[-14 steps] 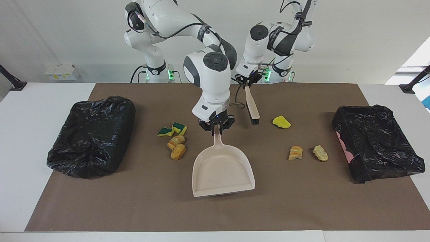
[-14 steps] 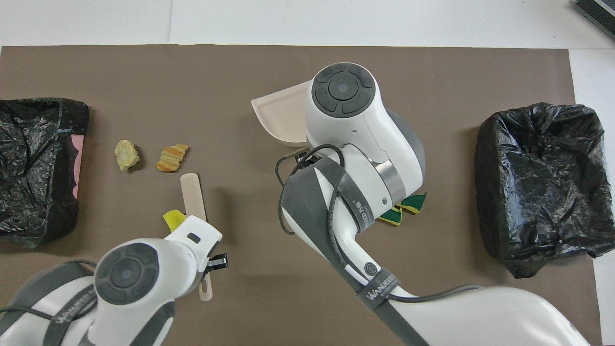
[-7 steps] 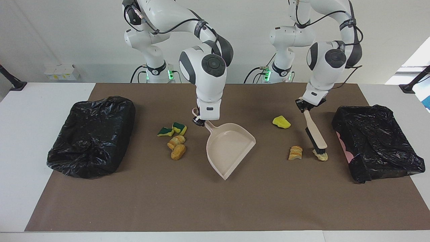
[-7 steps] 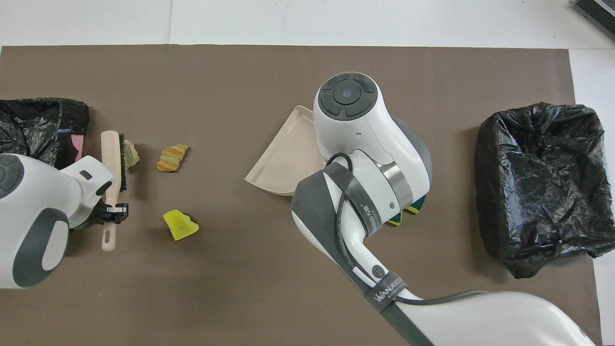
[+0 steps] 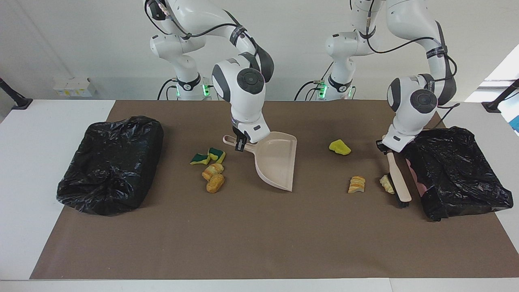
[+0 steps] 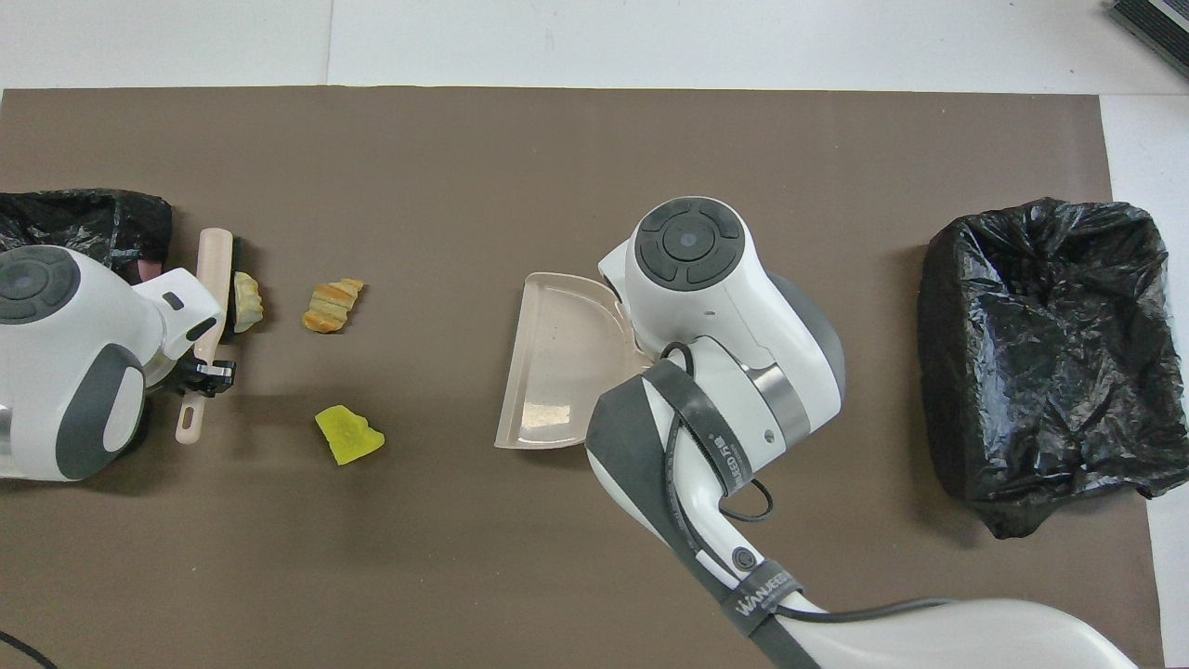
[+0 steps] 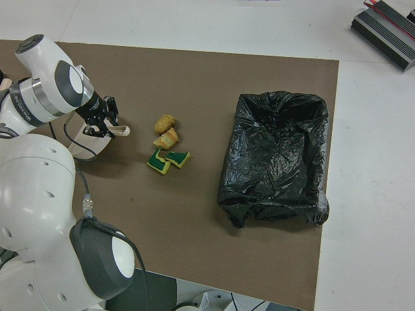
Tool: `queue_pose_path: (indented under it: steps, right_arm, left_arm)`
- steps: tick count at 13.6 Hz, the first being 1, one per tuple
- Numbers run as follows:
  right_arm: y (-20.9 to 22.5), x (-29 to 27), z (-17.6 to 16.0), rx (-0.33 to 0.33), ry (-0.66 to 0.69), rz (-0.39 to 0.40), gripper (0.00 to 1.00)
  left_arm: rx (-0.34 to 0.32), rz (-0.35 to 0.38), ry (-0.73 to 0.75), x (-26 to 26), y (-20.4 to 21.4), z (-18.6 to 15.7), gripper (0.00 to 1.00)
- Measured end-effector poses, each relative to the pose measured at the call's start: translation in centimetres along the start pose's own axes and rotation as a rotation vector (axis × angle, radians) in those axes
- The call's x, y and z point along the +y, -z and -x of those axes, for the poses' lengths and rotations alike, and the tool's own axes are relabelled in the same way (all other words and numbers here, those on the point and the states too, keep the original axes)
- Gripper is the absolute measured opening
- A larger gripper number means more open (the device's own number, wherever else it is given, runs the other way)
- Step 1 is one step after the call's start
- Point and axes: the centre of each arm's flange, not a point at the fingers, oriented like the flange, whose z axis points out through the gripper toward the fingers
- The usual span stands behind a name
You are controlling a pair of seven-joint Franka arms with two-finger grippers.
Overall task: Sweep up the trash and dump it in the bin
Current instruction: 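Lift the dustpan with the right gripper while the left gripper lifts the brush, then sweep the sponge chunks into the dustpan with the brush in the left gripper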
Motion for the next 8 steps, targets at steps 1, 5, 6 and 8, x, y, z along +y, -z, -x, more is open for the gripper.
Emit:
queue_pose_path:
  steps: [1, 5, 6, 8]
  right_arm:
    - [0.0, 0.0, 0.2, -0.011, 0.016, 0.008, 0.31]
    - [-0.9, -0.3, -0.1, -0.029, 0.036, 0.027, 0.31]
    - [-1.3, -0.3, -0.2, -0.028, 0.04, 0.033, 0.31]
    - [-2.0, -0.3, -0.2, -0.028, 0.042, 0.045, 0.31]
  left_arm:
    - [0.004, -0.001, -0.071, 0.5, 0.2, -0.1, 0.26]
    - [0.012, -0.011, -0.27, 4.0, 0.8, -0.3, 0.26]
    - [0.013, -0.012, -0.298, 5.3, 0.9, -0.2, 0.26]
    - [0.017, 0.019, -0.344, 9.0, 1.3, 0.3, 0.26]
